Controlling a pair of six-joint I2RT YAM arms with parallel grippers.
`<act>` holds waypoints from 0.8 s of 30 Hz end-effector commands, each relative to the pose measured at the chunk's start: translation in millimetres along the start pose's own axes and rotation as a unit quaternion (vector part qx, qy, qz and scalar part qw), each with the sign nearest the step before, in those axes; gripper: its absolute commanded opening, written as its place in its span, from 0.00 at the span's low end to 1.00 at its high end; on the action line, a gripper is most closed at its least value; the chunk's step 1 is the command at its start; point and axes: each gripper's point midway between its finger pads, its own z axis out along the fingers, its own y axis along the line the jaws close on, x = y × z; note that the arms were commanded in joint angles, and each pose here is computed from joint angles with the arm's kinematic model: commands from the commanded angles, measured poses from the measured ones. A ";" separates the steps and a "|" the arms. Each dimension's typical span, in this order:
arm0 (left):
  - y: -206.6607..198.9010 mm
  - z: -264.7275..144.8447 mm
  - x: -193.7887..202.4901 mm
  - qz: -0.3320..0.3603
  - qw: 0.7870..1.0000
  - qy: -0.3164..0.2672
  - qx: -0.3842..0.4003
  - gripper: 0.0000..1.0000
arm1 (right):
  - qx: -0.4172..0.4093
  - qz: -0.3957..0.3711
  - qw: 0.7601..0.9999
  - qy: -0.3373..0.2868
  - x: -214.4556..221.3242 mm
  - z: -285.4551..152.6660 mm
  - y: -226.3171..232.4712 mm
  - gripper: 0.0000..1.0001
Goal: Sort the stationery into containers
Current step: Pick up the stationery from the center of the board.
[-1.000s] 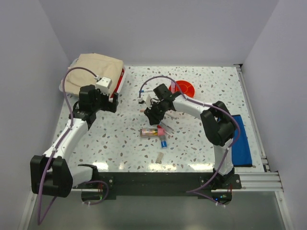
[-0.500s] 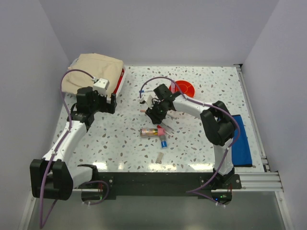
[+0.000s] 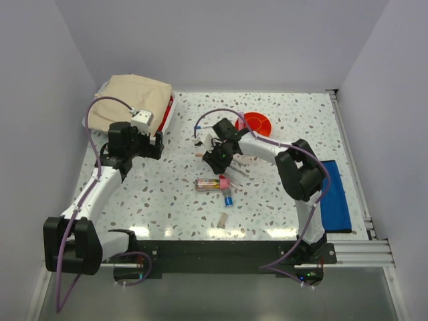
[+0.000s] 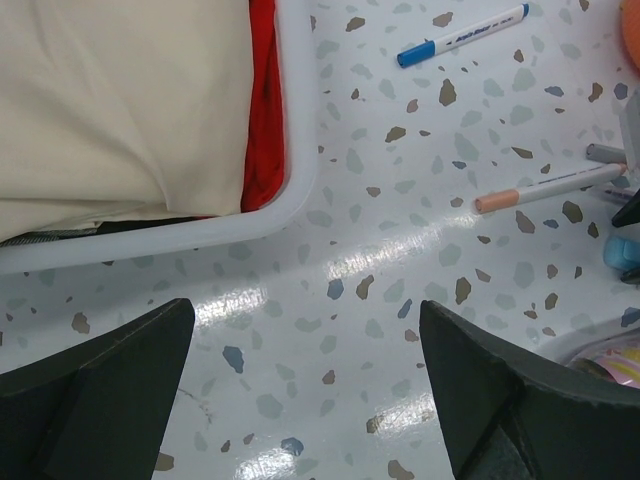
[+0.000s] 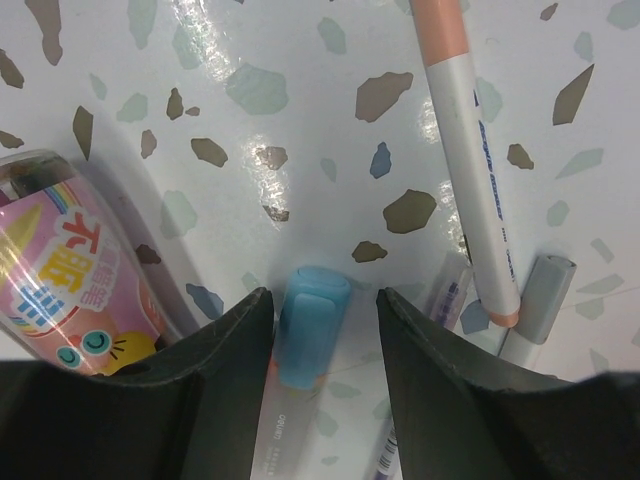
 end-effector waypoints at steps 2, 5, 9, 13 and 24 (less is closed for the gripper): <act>2.0 -0.3 -22.2 0.001 1.000 -0.028 0.004 1.00 | 0.010 0.030 0.998 0.062 30.6 7.4 -2.6 0.52; 2.1 0.7 -22.0 0.003 1.000 -0.028 0.004 1.00 | 0.021 0.032 0.997 0.063 35.2 5.2 -3.0 0.52; 2.0 3.6 -19.9 0.001 1.000 -0.025 0.005 1.00 | 0.042 0.035 0.997 0.061 37.3 0.1 -7.1 0.51; 1.8 4.8 -21.2 0.000 1.000 -0.026 0.007 1.00 | 0.056 0.040 0.995 0.065 43.3 1.2 -9.4 0.50; 4.4 10.9 -23.0 0.006 1.000 -0.027 0.005 1.00 | 0.061 0.026 0.997 0.044 20.7 -15.2 -11.5 0.11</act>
